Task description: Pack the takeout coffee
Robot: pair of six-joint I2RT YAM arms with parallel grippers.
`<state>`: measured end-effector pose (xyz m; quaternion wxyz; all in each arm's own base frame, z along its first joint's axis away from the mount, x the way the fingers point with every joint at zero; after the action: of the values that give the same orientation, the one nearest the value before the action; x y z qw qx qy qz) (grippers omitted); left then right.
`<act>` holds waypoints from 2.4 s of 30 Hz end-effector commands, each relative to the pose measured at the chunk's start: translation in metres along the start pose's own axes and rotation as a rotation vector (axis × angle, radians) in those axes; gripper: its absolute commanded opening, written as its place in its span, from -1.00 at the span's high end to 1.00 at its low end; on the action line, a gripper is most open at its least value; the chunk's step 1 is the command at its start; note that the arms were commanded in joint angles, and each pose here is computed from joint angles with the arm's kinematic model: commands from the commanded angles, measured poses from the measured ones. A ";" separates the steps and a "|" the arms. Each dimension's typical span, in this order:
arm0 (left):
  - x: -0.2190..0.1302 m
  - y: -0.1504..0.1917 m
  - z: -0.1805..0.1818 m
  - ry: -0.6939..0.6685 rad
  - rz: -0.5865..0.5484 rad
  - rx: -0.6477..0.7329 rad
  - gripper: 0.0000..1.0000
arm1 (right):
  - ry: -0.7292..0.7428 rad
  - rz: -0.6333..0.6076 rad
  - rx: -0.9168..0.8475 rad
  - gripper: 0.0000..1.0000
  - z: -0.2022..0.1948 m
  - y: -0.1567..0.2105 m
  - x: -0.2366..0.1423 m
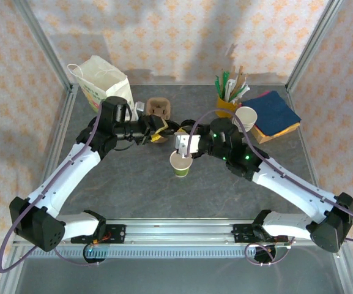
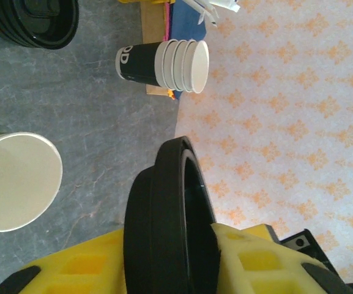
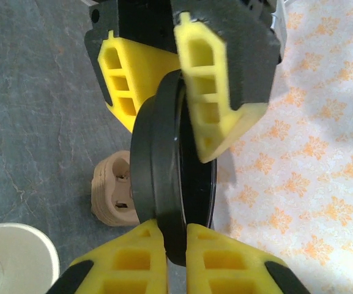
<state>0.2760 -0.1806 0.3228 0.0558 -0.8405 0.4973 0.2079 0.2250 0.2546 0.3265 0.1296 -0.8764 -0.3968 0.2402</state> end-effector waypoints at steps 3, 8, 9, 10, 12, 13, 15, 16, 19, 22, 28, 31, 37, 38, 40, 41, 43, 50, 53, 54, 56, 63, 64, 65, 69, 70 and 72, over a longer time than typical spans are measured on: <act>-0.014 0.010 -0.024 0.034 0.022 0.105 0.09 | 0.061 -0.016 0.053 0.94 -0.013 -0.006 -0.007; -0.029 0.004 -0.035 0.003 -0.053 0.158 -0.24 | 0.057 -0.029 0.103 1.00 -0.016 -0.009 -0.009; -0.035 0.000 -0.038 -0.006 -0.090 0.171 -0.29 | 0.056 -0.034 0.117 1.00 -0.016 -0.010 -0.010; -0.042 -0.003 -0.040 -0.014 -0.128 0.183 -0.32 | 0.054 -0.035 0.137 1.00 -0.017 -0.010 -0.010; -0.061 -0.013 -0.042 -0.057 -0.247 0.216 -0.34 | 0.053 -0.037 0.197 1.00 -0.017 -0.011 -0.011; -0.071 -0.017 -0.042 -0.094 -0.316 0.231 -0.34 | 0.059 -0.038 0.242 1.00 -0.019 -0.011 -0.013; -0.096 -0.025 -0.042 -0.205 -0.492 0.266 -0.35 | 0.061 -0.033 0.333 1.00 -0.023 -0.012 -0.014; -0.104 -0.027 -0.041 -0.239 -0.545 0.278 -0.36 | 0.060 -0.028 0.390 1.00 -0.025 -0.012 -0.014; -0.120 -0.026 -0.040 -0.251 -0.643 0.326 -0.40 | 0.102 -0.010 0.629 1.00 -0.040 -0.013 -0.017; -0.121 -0.024 -0.038 -0.212 -0.650 0.360 -0.40 | 0.091 0.012 0.827 1.00 -0.045 -0.014 -0.016; -0.108 -0.026 -0.023 -0.205 -0.618 0.388 -0.39 | -0.120 -0.116 1.221 1.00 -0.041 -0.029 -0.002; -0.100 -0.025 -0.018 -0.186 -0.585 0.383 -0.37 | -0.213 -0.120 1.444 1.00 -0.038 -0.029 0.009; -0.092 -0.021 -0.013 -0.142 -0.545 0.352 -0.34 | -0.271 -0.058 1.835 1.00 -0.028 -0.026 0.013; -0.091 -0.021 -0.011 -0.137 -0.541 0.346 -0.34 | -0.262 -0.026 1.886 1.00 -0.023 -0.021 0.012; -0.090 -0.020 -0.008 -0.127 -0.536 0.339 -0.34 | -0.273 0.010 1.971 1.00 -0.014 -0.014 0.011; -0.088 -0.019 -0.005 -0.121 -0.529 0.333 -0.33 | -0.290 0.021 2.007 1.00 -0.008 -0.011 0.011; -0.085 -0.018 -0.001 -0.110 -0.516 0.322 -0.33 | -0.306 0.023 2.055 1.00 0.002 -0.007 0.010; -0.075 -0.017 0.010 -0.080 -0.481 0.295 -0.33 | -0.222 0.020 2.216 1.00 0.027 0.021 -0.003; -0.068 -0.016 0.014 -0.060 -0.453 0.277 -0.33 | -0.180 0.010 2.211 1.00 0.026 0.027 -0.012; -0.065 -0.016 0.016 -0.049 -0.440 0.267 -0.33 | -0.160 0.018 2.215 1.00 0.027 0.030 -0.015; -0.059 -0.016 0.019 -0.022 -0.419 0.248 -0.33 | -0.127 0.027 2.238 1.00 0.032 0.038 -0.022; -0.053 -0.020 0.027 -0.030 -0.419 0.235 -0.33 | -0.090 0.004 2.314 1.00 0.049 0.056 -0.027; -0.052 -0.020 0.027 -0.032 -0.421 0.237 -0.33 | -0.091 0.011 2.318 1.00 0.052 0.057 -0.027; -0.052 -0.021 0.028 -0.038 -0.424 0.237 -0.33 | -0.093 0.021 2.325 1.00 0.056 0.059 -0.025; -0.050 -0.022 0.034 -0.065 -0.422 0.230 -0.33 | -0.130 0.049 2.359 1.00 0.072 0.064 -0.019; -0.049 -0.023 0.035 -0.071 -0.420 0.227 -0.33 | -0.147 0.054 2.359 1.00 0.076 0.065 -0.017; -0.048 -0.023 0.038 -0.078 -0.420 0.220 -0.33 | -0.179 0.053 2.352 1.00 0.081 0.065 -0.014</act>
<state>0.2640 -0.1157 0.3078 0.2113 -0.9060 0.3247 0.1705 0.2146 0.2007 0.2317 0.8249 -0.2187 0.1037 0.5108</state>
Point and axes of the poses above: each hand's point on the last joint's axis, 136 mm out from that joint toward the fingers, its own x axis out along the fingers, its own z axis along the line the jaws close on, y = z × x, the point moved 6 cm from there along -x, back along the fingers, and after that the axes turned 9 degrees about -x, right-handed, at the moved point
